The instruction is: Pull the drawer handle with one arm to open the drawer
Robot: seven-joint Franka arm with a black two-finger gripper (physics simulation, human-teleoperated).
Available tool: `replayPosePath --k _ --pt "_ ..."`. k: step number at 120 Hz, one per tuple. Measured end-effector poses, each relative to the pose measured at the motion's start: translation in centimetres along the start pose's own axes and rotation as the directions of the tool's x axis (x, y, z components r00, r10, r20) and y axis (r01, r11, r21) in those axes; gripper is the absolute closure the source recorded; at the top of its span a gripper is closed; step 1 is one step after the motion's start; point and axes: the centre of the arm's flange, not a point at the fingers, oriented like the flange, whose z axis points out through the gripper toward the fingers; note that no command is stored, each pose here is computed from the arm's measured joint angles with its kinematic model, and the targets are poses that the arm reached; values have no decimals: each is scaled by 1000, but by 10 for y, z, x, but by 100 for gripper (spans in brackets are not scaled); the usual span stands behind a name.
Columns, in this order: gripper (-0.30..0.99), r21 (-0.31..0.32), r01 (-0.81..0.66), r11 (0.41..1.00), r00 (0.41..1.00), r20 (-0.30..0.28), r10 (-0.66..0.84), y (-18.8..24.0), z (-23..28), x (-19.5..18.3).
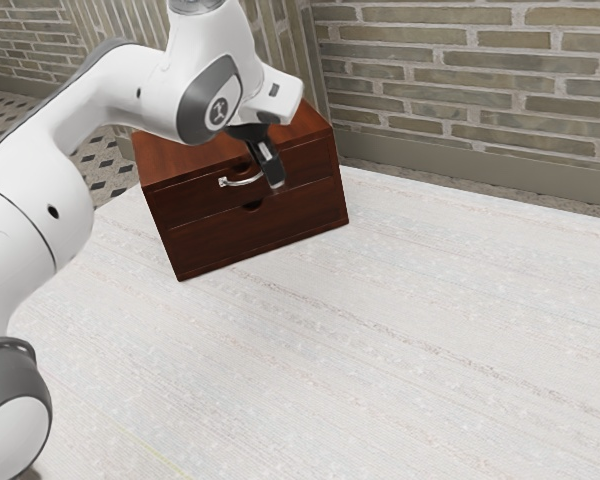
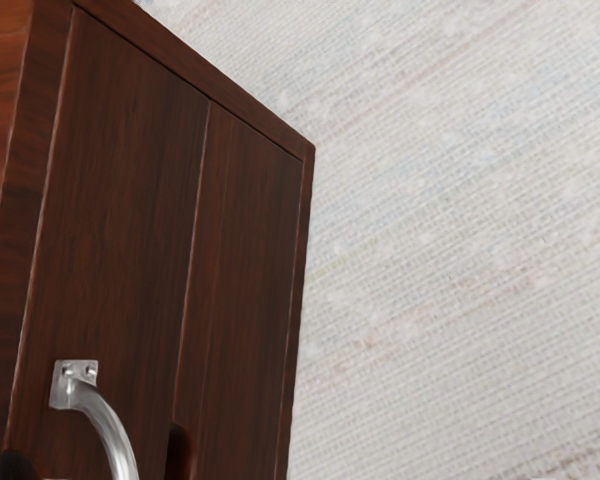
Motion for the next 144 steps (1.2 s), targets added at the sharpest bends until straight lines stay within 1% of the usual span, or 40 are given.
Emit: replayPosePath --k 14,30,44,56,80,110,123,144 --pt "14 25 -46 999 999 7 46 -14 5 -11" --pt "15 44 -112 993 993 43 110 -16 7 -14" --pt "16 38 -138 990 988 73 135 -16 14 -17" --pt "18 24 -141 990 985 103 138 -20 30 -25" --pt "23 7 -158 987 980 122 155 -17 48 -24" --pt "27 4 -162 987 981 112 161 -19 61 -20" --pt "27 7 -149 989 984 99 148 -26 65 -21" --pt "29 -3 -143 990 986 85 143 -26 68 -20"
